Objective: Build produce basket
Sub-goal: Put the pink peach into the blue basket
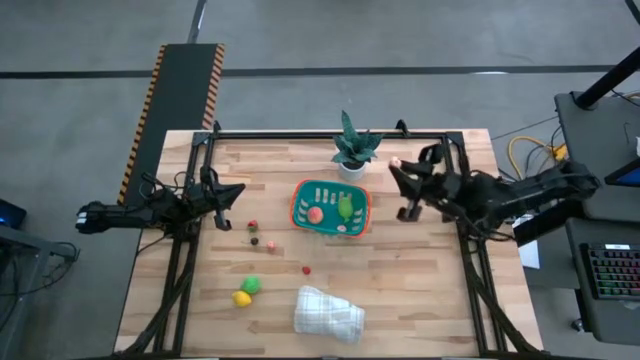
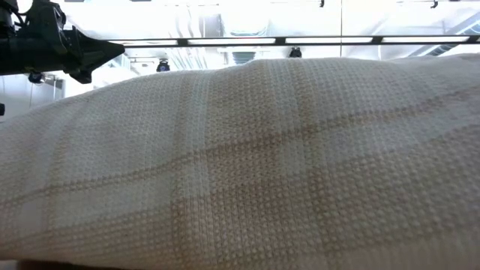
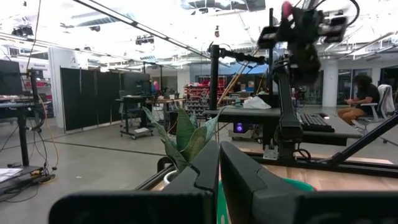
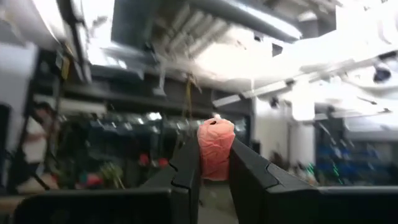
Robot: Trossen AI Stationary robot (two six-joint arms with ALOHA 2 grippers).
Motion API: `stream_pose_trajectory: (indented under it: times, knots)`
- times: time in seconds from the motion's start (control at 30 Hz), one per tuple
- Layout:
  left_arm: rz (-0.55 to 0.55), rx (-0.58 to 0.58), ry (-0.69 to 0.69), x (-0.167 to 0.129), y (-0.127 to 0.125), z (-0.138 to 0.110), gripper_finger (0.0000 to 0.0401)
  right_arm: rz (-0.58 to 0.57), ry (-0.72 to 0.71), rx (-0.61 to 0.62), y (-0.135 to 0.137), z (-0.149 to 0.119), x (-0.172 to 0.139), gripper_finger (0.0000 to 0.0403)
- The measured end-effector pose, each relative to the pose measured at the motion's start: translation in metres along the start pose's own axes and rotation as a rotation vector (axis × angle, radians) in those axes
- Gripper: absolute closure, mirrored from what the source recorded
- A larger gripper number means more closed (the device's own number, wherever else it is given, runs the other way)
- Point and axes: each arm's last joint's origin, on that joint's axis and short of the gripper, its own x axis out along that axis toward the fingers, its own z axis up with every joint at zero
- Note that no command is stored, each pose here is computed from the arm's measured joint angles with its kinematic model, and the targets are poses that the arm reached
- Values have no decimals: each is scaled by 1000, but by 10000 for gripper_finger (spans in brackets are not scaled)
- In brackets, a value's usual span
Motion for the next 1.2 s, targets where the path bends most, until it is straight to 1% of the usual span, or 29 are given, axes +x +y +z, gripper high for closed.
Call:
stream_pose_trajectory:
  times: [0.1, 0.17, 0.23, 0.33, 0.4, 0.47, 0.53, 0.63, 0.7, 0.8, 0.87, 0.97, 1.0, 1.07, 1.2]
  knots:
    - [1, -1, -4, 0, 0, 0, 401, 15, 75, 7, -5, -28, -4, 344]
    - [1, -1, -3, 0, 0, 0, 401, 21, 76, 24, -9, -40, -7, 344]
    - [1, -1, -3, 0, 0, 0, 401, -20, 18, 40, -17, -38, -5, 344]
    - [1, -1, -2, 0, 0, 0, 401, -63, -68, 31, -31, -24, -2, 344]
    - [0, 0, -1, 0, 0, 0, 401, -33, -108, 30, -37, -15, 1, 344]
    - [0, 0, 0, 0, 0, 0, 401, 3, -114, 33, -40, -12, 3, 344]
    - [1, 0, -1, 0, 0, 0, 401, 19, -65, 25, -39, -19, 4, 344]
    - [0, 0, -1, 0, 0, 0, 401, 41, 23, 5, -33, -38, 2, 344]
    - [0, 4, 0, 0, 0, 0, 401, 46, 40, 12, -29, -51, 2, 344]
    - [1, 4, -1, 0, 0, 0, 401, -20, -29, 4, -29, -60, 4, 346]
    - [1, 4, -1, 0, 0, 0, 401, -59, -99, -37, -30, -58, 7, 350]
    - [1, 4, -1, 0, 0, 0, 401, -75, -133, -83, -31, -52, 15, 358]
    - [1, 4, -1, 0, 0, 0, 401, -58, -130, -91, -31, -51, 19, 360]
    - [1, 4, -1, 0, 0, 0, 401, 10, -86, -93, -32, -51, 26, 362]
    - [1, 4, 0, 0, 0, 0, 401, 93, 147, -85, -32, -67, 37, 363]
